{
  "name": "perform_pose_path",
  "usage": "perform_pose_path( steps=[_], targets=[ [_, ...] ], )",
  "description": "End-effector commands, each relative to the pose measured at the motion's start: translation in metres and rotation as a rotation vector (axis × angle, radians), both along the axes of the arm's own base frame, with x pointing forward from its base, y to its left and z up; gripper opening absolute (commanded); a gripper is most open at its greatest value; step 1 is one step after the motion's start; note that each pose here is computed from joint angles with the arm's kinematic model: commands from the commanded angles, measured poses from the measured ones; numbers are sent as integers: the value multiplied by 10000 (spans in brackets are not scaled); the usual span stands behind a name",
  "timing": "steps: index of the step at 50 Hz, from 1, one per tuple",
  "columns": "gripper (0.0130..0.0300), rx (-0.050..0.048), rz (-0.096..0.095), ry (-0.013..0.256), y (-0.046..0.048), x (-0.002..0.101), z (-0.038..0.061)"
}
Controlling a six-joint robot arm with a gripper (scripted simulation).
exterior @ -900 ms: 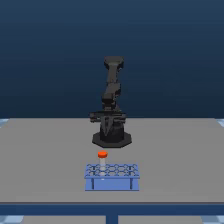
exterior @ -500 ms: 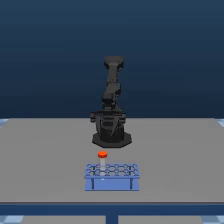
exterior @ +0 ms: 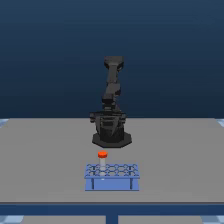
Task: Pick up the centrifuge tube on the rack
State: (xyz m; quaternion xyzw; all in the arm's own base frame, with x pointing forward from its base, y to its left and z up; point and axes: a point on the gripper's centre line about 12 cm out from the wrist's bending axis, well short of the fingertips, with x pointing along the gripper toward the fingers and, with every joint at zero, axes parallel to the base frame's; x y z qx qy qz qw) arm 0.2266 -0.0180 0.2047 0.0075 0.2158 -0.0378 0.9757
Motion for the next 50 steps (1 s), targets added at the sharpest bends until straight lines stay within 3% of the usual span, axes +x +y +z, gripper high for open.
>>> perform_pose_path(
  steps=[1,30,50],
  targets=[
    [300,45,-18,-4,-3,10,1],
    [300,47,95,122,-28,129,0],
    [300,49,319,374,-78,372,-3]
  ],
)
